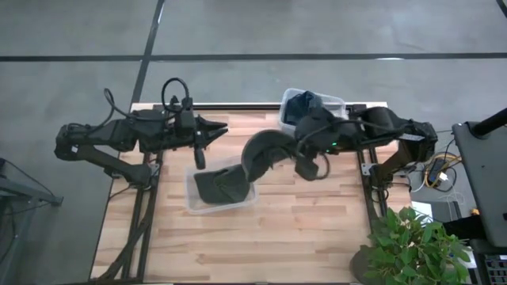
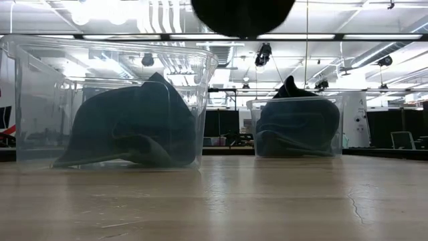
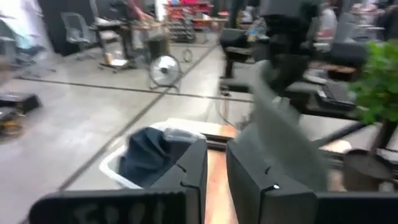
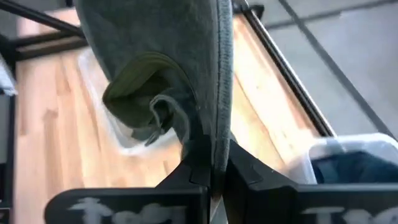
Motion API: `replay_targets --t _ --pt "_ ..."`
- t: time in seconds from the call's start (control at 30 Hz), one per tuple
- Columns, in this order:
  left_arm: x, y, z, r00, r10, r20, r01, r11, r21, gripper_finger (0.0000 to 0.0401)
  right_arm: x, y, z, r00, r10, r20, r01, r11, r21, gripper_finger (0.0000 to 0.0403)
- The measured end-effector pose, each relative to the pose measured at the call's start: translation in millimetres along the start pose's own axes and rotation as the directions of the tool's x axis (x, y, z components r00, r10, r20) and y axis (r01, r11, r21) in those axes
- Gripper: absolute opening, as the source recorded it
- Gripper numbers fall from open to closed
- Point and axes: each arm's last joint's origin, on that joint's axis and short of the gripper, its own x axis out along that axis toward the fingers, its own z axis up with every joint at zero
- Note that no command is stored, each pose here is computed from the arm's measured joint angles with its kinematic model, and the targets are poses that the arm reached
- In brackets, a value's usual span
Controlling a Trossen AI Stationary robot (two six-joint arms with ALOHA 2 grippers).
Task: Pick & Place hat
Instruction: Put the green cap into the bottom transparent bin
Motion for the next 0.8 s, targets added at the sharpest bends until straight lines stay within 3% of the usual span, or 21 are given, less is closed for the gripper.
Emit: replay_targets --t 0.13,0.3,0.43,0.8 --pt "1.2 -2.2 -2.7 0.998 -0.058 -0.026 0.058 0.998 -0.031 0.0066 17.4 5.8 -2.8 0.997 -0.007 -0.080 0.008 1.000 0.009 0.0009" --pt "8.3 -6.7 -7.3 0.992 -0.110 -0.059 0.105 0.991 -0.078 0.0122 45.2 17.8 -5.3 0.982 0.036 -0.186 -0.039 0.999 -0.011 0.0010" --pt "15.9 -12.9 -11.5 0.974 -0.212 -0.086 0.189 0.958 -0.214 0.0160 60.8 24.8 -7.4 0.964 0.081 -0.252 -0.086 0.996 -0.009 0.0011" --pt "58.0 -30.6 -43.8 0.939 -0.214 -0.271 0.156 0.963 -0.218 0.0167 70.8 28.5 -11.0 0.941 0.088 -0.326 -0.100 0.995 -0.021 0.0011"
